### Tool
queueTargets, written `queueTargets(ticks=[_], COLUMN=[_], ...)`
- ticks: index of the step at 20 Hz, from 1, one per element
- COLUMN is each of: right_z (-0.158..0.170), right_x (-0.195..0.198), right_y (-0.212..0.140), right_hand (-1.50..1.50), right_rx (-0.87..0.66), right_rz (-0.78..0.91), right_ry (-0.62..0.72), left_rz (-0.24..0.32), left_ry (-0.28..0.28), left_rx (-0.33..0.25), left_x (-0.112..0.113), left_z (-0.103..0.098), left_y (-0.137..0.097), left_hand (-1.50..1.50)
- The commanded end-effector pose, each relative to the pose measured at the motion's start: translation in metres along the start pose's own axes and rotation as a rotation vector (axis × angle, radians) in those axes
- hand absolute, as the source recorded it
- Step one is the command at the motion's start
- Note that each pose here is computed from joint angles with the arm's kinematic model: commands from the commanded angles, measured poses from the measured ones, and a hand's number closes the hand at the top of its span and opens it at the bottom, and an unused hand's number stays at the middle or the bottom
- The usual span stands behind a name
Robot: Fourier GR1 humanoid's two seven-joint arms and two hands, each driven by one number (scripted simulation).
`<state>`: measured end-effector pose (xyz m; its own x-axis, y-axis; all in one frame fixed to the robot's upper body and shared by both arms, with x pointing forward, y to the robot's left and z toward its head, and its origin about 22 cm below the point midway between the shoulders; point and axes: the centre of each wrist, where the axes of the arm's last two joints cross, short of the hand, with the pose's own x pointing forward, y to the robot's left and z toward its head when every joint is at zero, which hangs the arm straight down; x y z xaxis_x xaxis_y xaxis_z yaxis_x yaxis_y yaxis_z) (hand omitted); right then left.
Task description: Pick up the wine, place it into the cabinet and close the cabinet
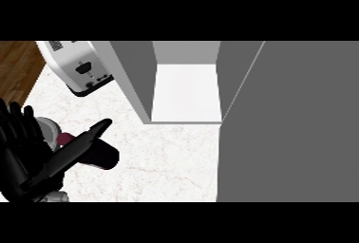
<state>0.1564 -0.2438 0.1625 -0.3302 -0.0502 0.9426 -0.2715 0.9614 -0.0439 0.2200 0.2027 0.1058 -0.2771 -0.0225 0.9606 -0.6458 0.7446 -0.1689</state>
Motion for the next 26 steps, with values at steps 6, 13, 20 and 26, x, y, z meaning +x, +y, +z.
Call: queueTargets(ticks=[6,13,20,26], right_z=[0.011,-0.008,0.017,-0.014], right_x=[0.012,0.014,0.005,0.004], right_y=[0.003,0.005,0.004,0.002], right_hand=[-1.50,-1.50,-1.50,-1.50], right_rx=[0.004,0.022,0.018,0.021], right_rz=[-0.008,-0.004,-0.010,-0.025], right_ry=[-0.003,-0.009,-0.019,-0.002], left_rz=[-0.037,-0.054,-0.058,-0.076], left_ry=[0.036,0.077,0.105,0.131], left_rx=[0.036,0.058,0.073,0.036], left_x=[-0.030,-0.046,-0.081,-0.100], left_z=[0.011,0.012,0.022,0.029], left_y=[0.039,0.059,0.085,0.085], left_hand=[-1.50,-1.50,-1.50,-1.50])
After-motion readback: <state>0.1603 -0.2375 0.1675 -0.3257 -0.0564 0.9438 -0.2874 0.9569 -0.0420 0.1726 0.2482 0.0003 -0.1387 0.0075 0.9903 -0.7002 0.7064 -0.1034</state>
